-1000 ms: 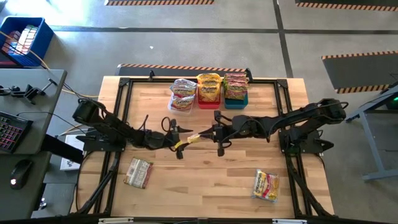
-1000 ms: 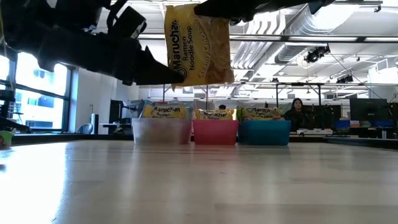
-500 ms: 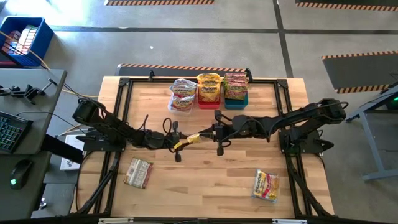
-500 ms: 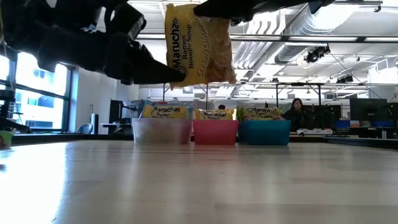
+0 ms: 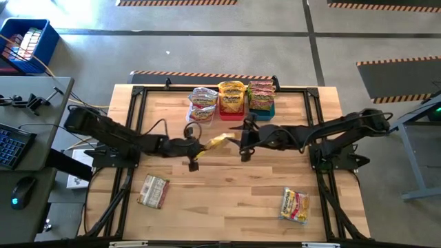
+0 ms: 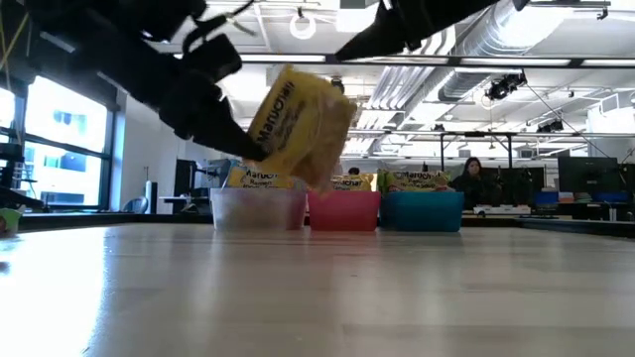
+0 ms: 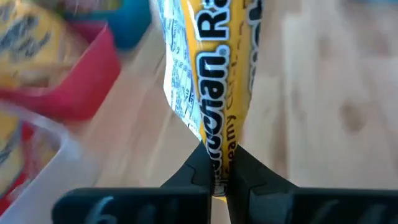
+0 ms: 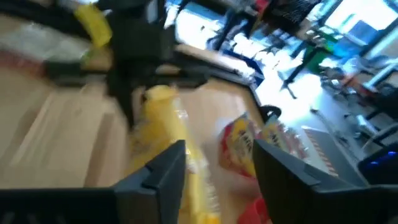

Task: Sort Maruchan noodles
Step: Put the yellow noodle pack into the red bin

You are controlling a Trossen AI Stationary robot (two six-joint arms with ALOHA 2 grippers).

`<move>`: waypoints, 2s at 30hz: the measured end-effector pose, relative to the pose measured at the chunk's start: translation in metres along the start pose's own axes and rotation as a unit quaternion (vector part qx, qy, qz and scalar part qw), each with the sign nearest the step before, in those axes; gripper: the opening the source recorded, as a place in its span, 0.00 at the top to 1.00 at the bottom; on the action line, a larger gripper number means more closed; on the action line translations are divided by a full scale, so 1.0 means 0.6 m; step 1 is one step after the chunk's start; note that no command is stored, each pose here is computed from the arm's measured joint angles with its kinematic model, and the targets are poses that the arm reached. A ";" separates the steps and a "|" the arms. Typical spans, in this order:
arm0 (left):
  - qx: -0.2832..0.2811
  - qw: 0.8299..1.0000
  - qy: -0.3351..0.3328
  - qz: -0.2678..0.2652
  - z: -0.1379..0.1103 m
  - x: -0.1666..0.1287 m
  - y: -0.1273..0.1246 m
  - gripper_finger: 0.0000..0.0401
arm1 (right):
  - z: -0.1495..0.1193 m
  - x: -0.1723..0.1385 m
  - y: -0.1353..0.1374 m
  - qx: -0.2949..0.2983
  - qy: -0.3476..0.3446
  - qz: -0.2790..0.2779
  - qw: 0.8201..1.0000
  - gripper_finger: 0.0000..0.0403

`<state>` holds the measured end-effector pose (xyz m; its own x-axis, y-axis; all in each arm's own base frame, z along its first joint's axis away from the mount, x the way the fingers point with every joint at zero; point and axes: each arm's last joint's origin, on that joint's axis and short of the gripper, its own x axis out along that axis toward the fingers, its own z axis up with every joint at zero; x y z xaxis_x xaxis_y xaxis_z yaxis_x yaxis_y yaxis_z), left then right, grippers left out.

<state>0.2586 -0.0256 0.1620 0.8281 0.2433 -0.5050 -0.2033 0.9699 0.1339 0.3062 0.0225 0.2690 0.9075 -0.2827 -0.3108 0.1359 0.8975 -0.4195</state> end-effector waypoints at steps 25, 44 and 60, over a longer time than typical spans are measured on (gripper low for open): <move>0.093 0.970 0.220 -0.055 0.125 0.070 0.040 1.00 | -0.022 0.027 -0.041 0.083 0.054 0.132 0.986 0.37; 0.073 0.971 0.214 -0.076 0.133 0.076 0.056 1.00 | -0.082 0.099 -0.022 0.133 0.108 0.160 0.972 0.30; 0.073 0.972 0.210 -0.078 0.135 0.076 0.067 0.96 | -0.080 0.103 -0.025 0.099 0.084 0.170 0.977 0.74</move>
<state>0.3307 0.0239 0.2134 0.5510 0.1046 -0.8279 0.0091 0.9913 0.1313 0.3413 -0.0247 0.2152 0.8374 0.0064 -0.5466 -0.0729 0.9923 -0.1001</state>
